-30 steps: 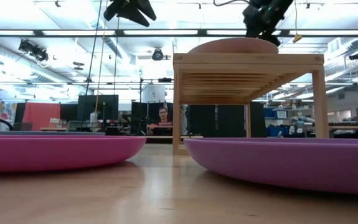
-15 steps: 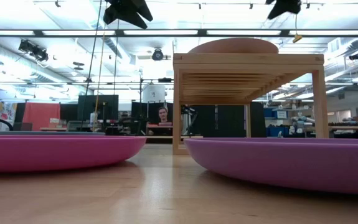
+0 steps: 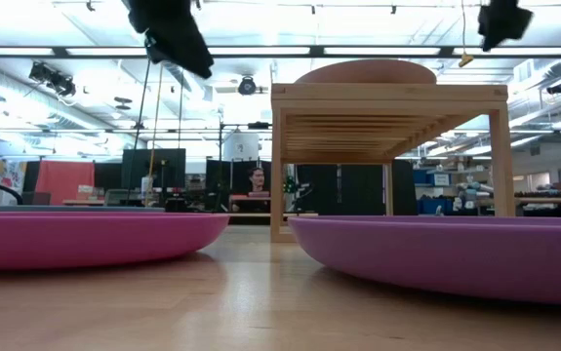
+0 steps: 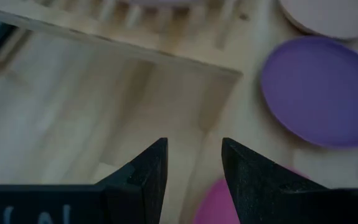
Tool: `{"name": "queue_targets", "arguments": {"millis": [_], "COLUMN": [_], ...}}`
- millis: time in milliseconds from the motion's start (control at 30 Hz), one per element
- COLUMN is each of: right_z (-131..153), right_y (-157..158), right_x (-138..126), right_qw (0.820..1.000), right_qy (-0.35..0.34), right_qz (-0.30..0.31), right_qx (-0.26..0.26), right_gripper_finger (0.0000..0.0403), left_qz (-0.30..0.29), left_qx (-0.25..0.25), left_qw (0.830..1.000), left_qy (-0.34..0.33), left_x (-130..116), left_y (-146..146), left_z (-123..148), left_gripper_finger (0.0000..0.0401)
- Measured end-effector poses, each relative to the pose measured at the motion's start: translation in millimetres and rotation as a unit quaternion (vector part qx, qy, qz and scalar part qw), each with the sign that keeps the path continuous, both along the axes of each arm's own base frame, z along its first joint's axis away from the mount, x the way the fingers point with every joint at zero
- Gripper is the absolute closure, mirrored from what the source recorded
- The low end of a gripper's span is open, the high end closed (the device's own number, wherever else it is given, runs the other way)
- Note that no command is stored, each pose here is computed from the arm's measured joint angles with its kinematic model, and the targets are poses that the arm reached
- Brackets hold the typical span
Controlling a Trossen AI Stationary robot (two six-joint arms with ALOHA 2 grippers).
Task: Place and stack plates onto a shelf
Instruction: Stack the light pink plate on top of the light pink plate
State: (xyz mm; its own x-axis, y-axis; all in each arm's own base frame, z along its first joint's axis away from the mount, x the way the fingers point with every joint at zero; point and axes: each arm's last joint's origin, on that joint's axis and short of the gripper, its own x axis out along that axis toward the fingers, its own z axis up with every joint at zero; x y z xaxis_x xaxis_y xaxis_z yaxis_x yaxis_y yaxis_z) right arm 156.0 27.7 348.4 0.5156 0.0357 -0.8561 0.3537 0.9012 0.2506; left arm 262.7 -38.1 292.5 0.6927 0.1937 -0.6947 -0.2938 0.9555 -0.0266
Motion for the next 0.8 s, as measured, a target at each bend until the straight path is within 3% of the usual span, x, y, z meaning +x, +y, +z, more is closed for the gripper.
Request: {"name": "queue_targets", "arguments": {"millis": [367,567,800], "right_z": [-57.3,-86.5,-124.2], "right_y": [63.4,80.7,79.5], "right_x": [-0.4,-12.4,-24.2], "right_qw": [0.993,0.988,0.984], "right_qy": [0.025,0.067,0.125], "right_qz": [0.114,0.136,0.119], "right_qx": [0.007,-0.026,-0.048], "right_gripper_finger": [0.0156,0.0156,0.0156], "left_qz": [-0.025,-0.029,-0.029], "left_qx": [-0.02,-0.021,-0.022], "left_qw": [0.999,0.999,0.999], "left_qy": [-0.021,-0.027,-0.032], "left_x": [-2.9,-2.6,-1.9], "left_y": [-22.0,-24.2,-24.3], "left_z": [-26.9,-26.2,-25.4], "left_gripper_finger": [0.0243,0.0243,0.0243]}}
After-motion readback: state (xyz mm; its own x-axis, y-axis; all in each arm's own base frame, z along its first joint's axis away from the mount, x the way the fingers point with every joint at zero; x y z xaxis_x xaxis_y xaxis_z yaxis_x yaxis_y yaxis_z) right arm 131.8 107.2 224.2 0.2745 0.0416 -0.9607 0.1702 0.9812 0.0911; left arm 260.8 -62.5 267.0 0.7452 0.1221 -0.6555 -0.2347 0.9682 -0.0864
